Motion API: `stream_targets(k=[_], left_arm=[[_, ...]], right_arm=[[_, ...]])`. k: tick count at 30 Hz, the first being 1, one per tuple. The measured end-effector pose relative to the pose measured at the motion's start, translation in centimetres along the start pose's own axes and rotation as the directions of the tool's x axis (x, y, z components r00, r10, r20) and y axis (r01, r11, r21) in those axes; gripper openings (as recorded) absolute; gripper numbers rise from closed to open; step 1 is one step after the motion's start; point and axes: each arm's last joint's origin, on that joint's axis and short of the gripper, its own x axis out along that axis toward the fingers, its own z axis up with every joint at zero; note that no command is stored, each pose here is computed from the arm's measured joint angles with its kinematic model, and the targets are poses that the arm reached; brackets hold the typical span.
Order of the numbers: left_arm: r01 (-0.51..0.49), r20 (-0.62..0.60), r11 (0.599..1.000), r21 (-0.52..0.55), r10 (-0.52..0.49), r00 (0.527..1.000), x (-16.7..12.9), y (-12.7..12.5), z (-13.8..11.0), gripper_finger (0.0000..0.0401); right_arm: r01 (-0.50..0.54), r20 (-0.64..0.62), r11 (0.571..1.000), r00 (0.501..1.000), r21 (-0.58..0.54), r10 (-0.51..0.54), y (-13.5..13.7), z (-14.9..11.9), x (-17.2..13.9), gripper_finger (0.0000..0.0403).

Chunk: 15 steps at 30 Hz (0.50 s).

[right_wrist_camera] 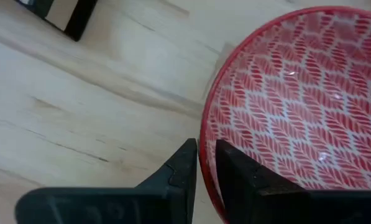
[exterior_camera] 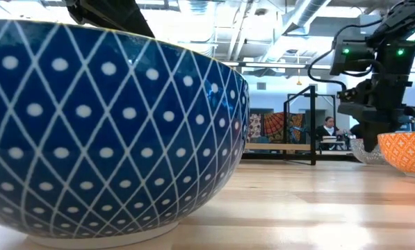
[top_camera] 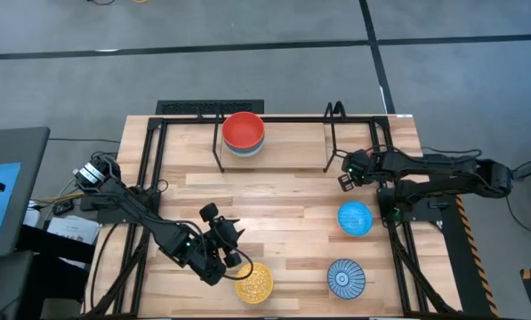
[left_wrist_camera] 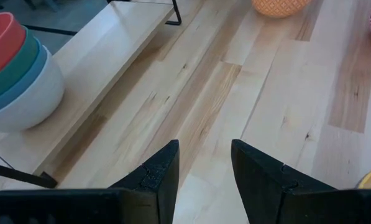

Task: Place and stack bowls onto a shelf
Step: Put the red pattern bowl on the shelf

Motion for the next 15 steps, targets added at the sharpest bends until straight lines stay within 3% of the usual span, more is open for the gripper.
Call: stream_targets(k=[6, 15], left_arm=[[-0.001, 0.000, 1.000, 0.015, 0.001, 1.000, 0.0, 0.0, 0.0, 0.0132], [-0.020, 0.019, 0.999, 0.041, 0.019, 1.000, 0.0, 0.0, 0.1, 0.0132]], right_arm=[[-0.015, 0.004, 1.000, 1.000, -0.020, 0.015, 0.2, -0.1, -0.2, 0.0036], [-0.111, 0.017, 0.979, 0.993, -0.171, 0.115, 2.2, -0.5, -4.0, 0.0037]])
